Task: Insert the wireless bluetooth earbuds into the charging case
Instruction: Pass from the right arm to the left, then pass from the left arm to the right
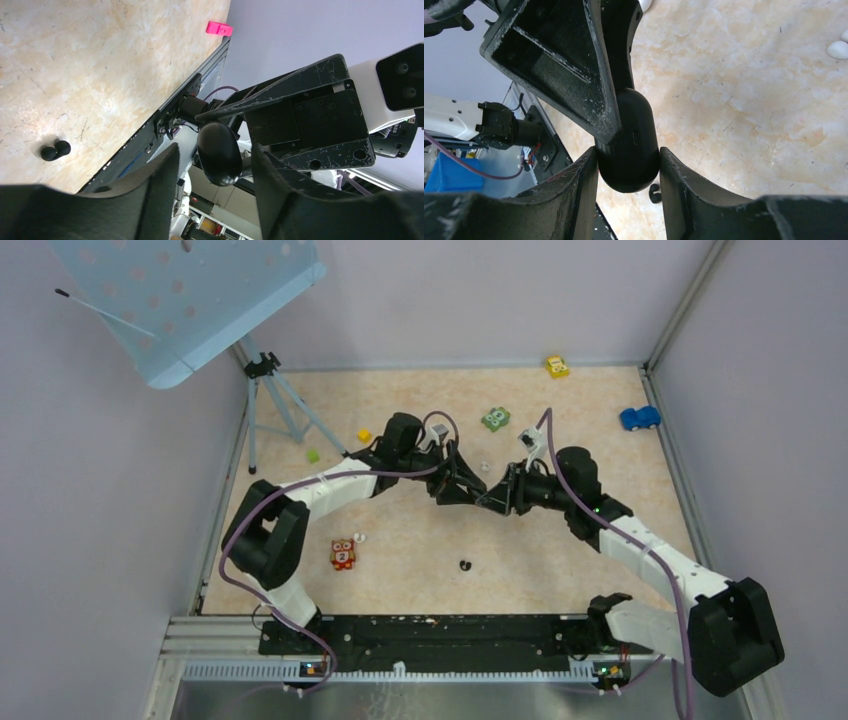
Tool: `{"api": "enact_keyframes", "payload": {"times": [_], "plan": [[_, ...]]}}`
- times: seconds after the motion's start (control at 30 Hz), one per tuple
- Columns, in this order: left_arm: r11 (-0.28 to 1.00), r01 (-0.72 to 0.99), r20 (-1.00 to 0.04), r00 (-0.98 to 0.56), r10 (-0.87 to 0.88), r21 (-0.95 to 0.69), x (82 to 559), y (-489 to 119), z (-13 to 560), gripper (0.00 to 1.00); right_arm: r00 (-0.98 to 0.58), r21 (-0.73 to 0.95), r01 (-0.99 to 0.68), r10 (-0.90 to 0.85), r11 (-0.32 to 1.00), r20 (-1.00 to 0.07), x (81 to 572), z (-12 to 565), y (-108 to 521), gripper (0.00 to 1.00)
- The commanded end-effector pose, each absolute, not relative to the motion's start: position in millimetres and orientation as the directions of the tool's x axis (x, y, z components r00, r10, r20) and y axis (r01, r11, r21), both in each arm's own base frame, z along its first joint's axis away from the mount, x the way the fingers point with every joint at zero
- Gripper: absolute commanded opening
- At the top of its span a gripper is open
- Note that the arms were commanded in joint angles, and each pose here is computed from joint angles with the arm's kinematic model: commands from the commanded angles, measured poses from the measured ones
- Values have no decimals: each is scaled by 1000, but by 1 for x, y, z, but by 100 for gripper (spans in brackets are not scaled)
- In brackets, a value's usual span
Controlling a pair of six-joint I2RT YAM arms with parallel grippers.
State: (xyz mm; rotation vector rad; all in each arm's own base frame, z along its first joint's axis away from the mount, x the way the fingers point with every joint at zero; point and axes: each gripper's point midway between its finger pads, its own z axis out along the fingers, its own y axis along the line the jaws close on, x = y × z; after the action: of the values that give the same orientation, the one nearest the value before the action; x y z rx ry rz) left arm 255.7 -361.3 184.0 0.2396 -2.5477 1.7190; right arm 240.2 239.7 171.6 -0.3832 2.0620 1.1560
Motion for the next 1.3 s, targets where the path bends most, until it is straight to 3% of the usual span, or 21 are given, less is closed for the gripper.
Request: {"api": "enact_keyframes", "payload": {"times": [0.0,0.1,0.2,0.3,0.37,0.57,0.73,0.87,0.93,1.07,1.27], "plan": [[334,-83,58,-995,-82,-939,262,-369,201,51,-628,569,-621,93,539,-773,242,192,242,36],[334,-85,60,-995,-82,-939,261,-368,201,41,-631,570,-614,95,547,-770,243,190,241,39],[315,-49,34,-998,-54,-948,259,-369,205,25,-637,575,-599,104,557,-764,244,190,240,62],[249,17,-16,-1000,8,-968,258,-368,217,7,-639,584,-609,104,537,-762,241,203,240,73],[212,88,-85,-996,27,-973,262,-362,226,1,-634,575,-630,83,522,-769,236,215,238,76],[44,344,-335,-930,149,-938,251,-350,255,0,-686,673,-581,169,459,-707,231,260,212,79],[-131,518,-533,-804,265,-846,227,-339,264,0,-699,754,-592,284,285,-656,222,292,214,80],[-197,544,-578,-757,305,-816,220,-336,274,0,-660,724,-660,305,200,-686,207,301,216,78],[-215,572,-611,-734,294,-791,219,-335,283,0,-630,715,-662,348,227,-694,208,299,213,74],[-229,599,-641,-714,281,-768,219,-335,292,0,-637,751,-633,425,188,-643,207,296,210,66],[-227,575,-618,-731,288,-786,221,-337,292,0,-676,765,-635,401,108,-618,197,294,229,72]]}}
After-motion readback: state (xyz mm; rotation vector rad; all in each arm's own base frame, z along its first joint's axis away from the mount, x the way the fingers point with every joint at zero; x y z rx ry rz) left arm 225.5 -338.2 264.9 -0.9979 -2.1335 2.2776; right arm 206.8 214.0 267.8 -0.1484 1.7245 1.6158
